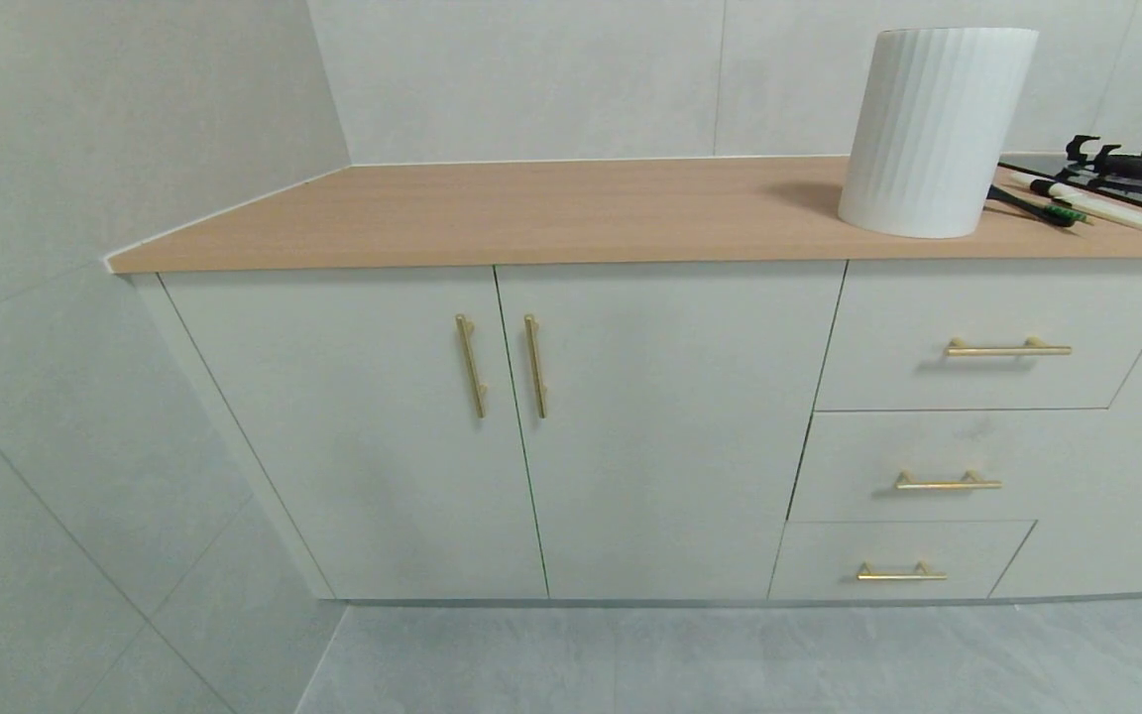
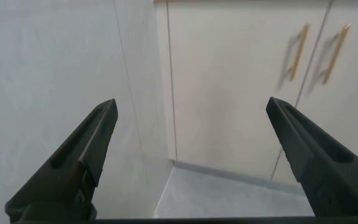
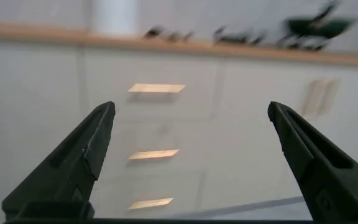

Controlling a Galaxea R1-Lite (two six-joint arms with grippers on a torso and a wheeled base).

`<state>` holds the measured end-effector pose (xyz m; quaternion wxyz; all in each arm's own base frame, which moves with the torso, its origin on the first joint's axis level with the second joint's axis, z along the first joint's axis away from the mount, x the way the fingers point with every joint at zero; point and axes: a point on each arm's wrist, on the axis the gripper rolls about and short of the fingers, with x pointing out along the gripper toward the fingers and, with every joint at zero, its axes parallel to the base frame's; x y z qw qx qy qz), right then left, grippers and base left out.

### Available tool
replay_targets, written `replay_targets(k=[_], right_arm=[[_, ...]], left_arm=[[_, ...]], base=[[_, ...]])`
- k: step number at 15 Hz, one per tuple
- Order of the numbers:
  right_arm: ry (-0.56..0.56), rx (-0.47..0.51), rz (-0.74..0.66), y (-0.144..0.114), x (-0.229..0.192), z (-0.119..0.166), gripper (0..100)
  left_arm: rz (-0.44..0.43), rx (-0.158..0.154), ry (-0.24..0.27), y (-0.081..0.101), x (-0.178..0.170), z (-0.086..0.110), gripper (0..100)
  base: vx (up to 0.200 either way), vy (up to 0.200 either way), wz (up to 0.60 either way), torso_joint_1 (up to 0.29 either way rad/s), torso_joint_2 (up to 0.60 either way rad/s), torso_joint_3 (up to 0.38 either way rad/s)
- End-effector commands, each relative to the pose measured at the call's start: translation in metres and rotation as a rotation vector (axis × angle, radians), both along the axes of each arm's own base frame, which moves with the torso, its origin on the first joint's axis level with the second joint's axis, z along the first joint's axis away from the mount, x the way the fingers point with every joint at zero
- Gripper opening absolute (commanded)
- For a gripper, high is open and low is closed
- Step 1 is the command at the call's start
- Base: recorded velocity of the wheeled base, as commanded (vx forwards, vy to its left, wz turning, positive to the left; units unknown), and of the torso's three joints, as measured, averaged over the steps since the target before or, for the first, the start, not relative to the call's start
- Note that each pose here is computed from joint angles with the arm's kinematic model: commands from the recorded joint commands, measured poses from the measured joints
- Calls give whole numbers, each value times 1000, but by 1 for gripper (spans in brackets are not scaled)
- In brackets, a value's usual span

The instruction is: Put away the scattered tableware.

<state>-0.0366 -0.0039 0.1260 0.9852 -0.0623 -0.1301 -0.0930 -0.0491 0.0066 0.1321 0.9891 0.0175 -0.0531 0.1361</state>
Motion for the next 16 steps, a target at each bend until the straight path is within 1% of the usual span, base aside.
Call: replay_targets(k=[1,2,3,4,5,6,7,8,9,11,12,16], right_arm=[[123,58,112,2,13,-36,100],[156,104,153,3,13,-40,100],[176,106,181,4,13,-42,100],[241,116,196,4,14,-48,100],[269,121,201,4,14,-51,100],[261,118,202,4,14,-50,100],[261,118,202,4,14,-50,100],[261,118,202,4,14,-50,100],[261,123,202,4,14,-50,100],[262,126,202,4,14,-51,100],[262,128,203,4,14,-51,100],[262,129,203,4,14,-51,100]], left_arm=[[-34,6,38,-1,15,-29,100],[-51,9,35,-1,23,-42,100],[-60,8,41,-2,26,-49,100],[-90,2,67,-2,26,-52,100],[-113,4,72,-3,26,-52,100],[-143,4,73,-3,26,-53,100],[-184,-3,71,-4,26,-53,100],[-264,-30,112,-6,26,-57,100],[-264,-34,104,-6,26,-56,100],[-264,-31,104,-6,26,-56,100],[-264,-35,103,-6,26,-56,100],[-264,-37,103,-6,26,-56,100]], base=[[0,0,0,0,0,0],[0,0,0,0,0,0],[0,0,0,0,0,0],[0,0,0,0,0,0],[0,0,0,0,0,0],[0,0,0,0,0,0],[0,0,0,0,0,0],[0,0,0,0,0,0],[0,0,0,0,0,0],[0,0,0,0,0,0],[0,0,0,0,0,0],[0,0,0,0,0,0]])
